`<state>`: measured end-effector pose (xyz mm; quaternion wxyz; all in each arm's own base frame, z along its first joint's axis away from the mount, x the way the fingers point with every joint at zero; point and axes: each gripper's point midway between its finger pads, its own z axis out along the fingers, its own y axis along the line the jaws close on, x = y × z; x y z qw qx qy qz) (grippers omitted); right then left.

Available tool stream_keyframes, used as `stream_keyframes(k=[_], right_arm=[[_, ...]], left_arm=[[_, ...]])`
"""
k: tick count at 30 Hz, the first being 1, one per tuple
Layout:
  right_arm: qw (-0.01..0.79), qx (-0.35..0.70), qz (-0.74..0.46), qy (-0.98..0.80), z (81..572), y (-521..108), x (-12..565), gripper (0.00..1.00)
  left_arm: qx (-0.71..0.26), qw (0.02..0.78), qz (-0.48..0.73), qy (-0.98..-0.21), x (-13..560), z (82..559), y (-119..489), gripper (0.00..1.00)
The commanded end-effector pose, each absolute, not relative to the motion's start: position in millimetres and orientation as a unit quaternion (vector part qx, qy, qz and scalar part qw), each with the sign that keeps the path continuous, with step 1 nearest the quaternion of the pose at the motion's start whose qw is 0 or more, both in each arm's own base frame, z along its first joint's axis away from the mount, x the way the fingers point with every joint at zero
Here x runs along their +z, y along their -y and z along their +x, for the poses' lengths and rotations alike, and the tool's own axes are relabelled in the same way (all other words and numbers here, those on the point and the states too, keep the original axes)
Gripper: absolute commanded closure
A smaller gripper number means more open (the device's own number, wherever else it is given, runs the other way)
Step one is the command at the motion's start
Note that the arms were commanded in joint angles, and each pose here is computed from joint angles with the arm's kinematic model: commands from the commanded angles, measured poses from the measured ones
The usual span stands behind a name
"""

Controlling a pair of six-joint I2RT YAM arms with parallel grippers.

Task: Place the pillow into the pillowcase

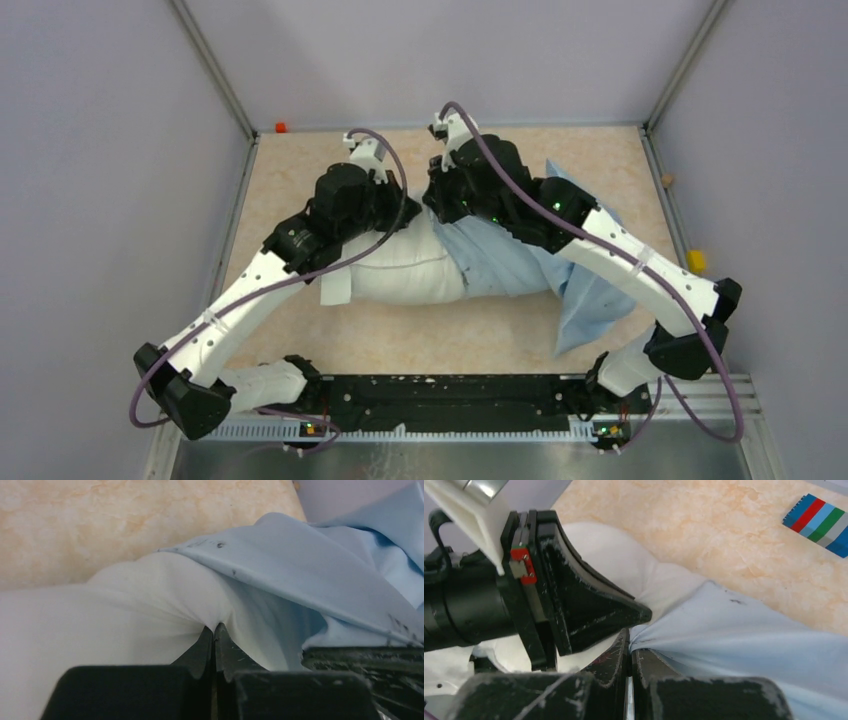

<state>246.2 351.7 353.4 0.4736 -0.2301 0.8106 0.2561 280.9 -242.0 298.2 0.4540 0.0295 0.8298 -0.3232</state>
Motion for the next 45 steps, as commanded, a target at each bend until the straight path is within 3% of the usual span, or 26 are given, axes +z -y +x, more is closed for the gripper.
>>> stream_keyframes(k=[1,6,10,13,18,22,26,33,34,35,39,41,45], right_arm=[[0.53,0.356,-0.18,-0.749,266.4,-357.6,436.3,1.0],[0.478,0.347,-0.131,-0.796,317.3,-342.9,370.2,1.0],[0.417,0.347,-0.099,-0.834,351.7,-337.3,300.1,1.0],[0.405,0.328,-0.085,-0.849,371.8,-332.9,267.6,1.0],[0.406,0.319,-0.074,-0.854,394.7,-325.0,261.2,1.0],[0.419,0.312,-0.074,-0.85,399.9,-322.8,272.4,1.0],[0.435,0.312,-0.076,-0.841,400.9,-320.6,287.5,1.0],[0.467,0.319,-0.084,-0.821,387.3,-317.6,327.7,1.0],[0.472,0.318,-0.088,-0.817,382.7,-317.8,335.1,1.0],[0.476,0.32,-0.092,-0.814,377.3,-319.4,341.8,1.0],[0.482,0.334,-0.119,-0.801,346.6,-339.4,365.1,1.0],[0.482,0.342,-0.134,-0.795,331.7,-354.0,372.2,1.0],[0.468,0.349,-0.154,-0.797,315.6,-370.4,365.2,1.0]], left_arm=[[-0.418,0.422,0.113,-0.797,336.7,248.5,293.1,1.0],[-0.409,0.427,0.115,-0.798,327.3,254.1,294.0,0.85],[-0.407,0.436,0.131,-0.792,339.7,256.2,295.9,0.65],[-0.391,0.465,0.143,-0.781,362.2,259.1,288.5,0.46],[-0.295,0.517,0.148,-0.79,383.1,268.3,250.5,0.06],[-0.171,0.535,0.127,-0.818,359.4,281.7,205.3,0.01],[-0.116,0.521,0.123,-0.837,326.2,293.2,187.4,0.01],[-0.151,0.464,0.119,-0.865,258.9,316.8,205.9,0.01],[-0.159,0.461,0.115,-0.865,253.9,319.7,208.5,0.05],[-0.168,0.46,0.107,-0.865,250.6,323.5,210.4,0.13],[-0.219,0.447,0.076,-0.864,241.2,335.4,222.7,0.77],[-0.253,0.433,0.065,-0.862,239.3,336.8,231.7,0.99],[-0.302,0.417,0.029,-0.857,236.7,343.8,232.5,1.0]])
